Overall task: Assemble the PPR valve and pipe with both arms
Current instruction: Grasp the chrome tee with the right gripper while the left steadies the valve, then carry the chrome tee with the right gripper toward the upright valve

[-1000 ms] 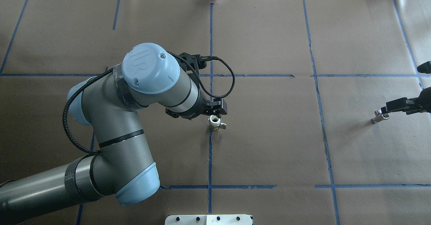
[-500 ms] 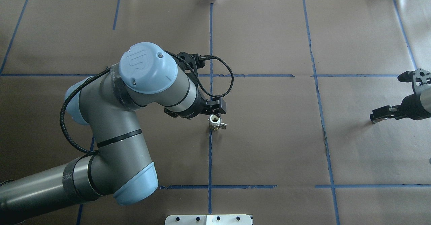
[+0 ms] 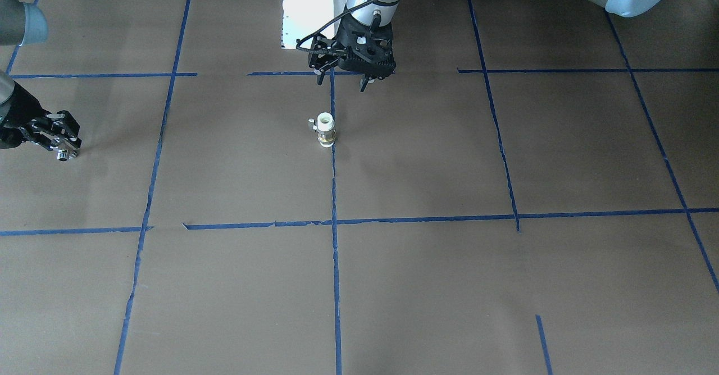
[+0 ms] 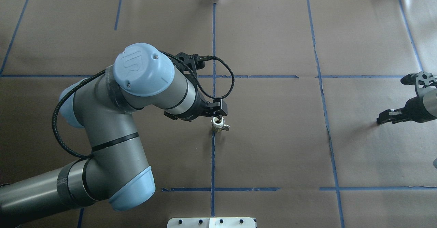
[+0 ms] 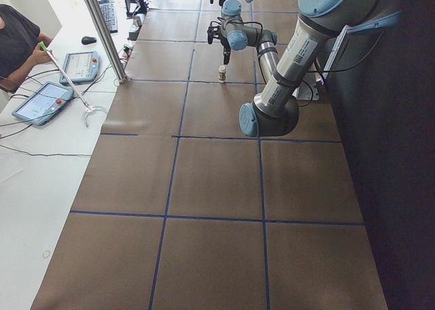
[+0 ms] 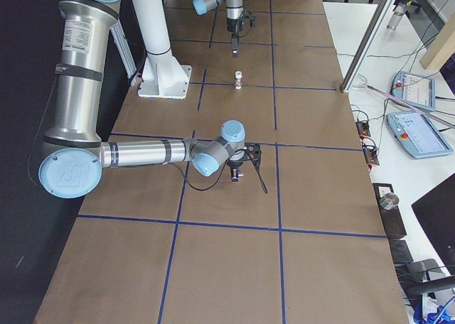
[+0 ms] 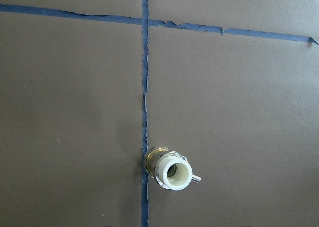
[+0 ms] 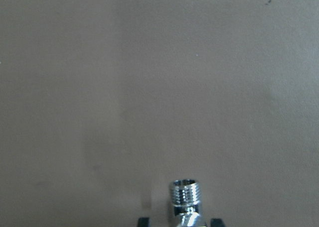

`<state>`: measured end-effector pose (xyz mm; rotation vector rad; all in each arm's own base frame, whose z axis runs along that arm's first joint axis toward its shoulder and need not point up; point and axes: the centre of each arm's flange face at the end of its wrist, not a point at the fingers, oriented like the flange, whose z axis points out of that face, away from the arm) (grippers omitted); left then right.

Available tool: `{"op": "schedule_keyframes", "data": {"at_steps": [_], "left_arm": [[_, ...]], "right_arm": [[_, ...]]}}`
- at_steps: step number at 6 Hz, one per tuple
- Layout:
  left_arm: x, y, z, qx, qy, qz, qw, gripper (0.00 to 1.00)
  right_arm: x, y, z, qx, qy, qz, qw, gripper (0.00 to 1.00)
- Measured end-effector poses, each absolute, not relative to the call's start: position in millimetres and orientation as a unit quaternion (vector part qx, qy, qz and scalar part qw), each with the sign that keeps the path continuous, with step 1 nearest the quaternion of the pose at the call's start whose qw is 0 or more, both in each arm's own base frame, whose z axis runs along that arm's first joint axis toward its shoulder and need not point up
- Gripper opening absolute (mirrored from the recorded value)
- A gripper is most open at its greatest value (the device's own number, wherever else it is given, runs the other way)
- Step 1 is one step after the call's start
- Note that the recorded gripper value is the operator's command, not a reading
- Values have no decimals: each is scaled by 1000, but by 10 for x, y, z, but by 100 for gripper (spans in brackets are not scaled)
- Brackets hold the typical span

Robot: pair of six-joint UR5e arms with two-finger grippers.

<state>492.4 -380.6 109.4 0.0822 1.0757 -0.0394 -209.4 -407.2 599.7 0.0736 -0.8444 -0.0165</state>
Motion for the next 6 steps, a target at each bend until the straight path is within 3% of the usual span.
{"op": "schedule_keyframes", "data": {"at_steps": [3,6], "left_arm": [[4873,-3783,1182,38,510,-20,859,89],[4543,-3700,1466,42,506,-23,861,88]], "right_arm": [[-2211,-4153,5323,58,-438,-12,897,0],[-3193,-4335,3669,33,-516,70,853,0]]}}
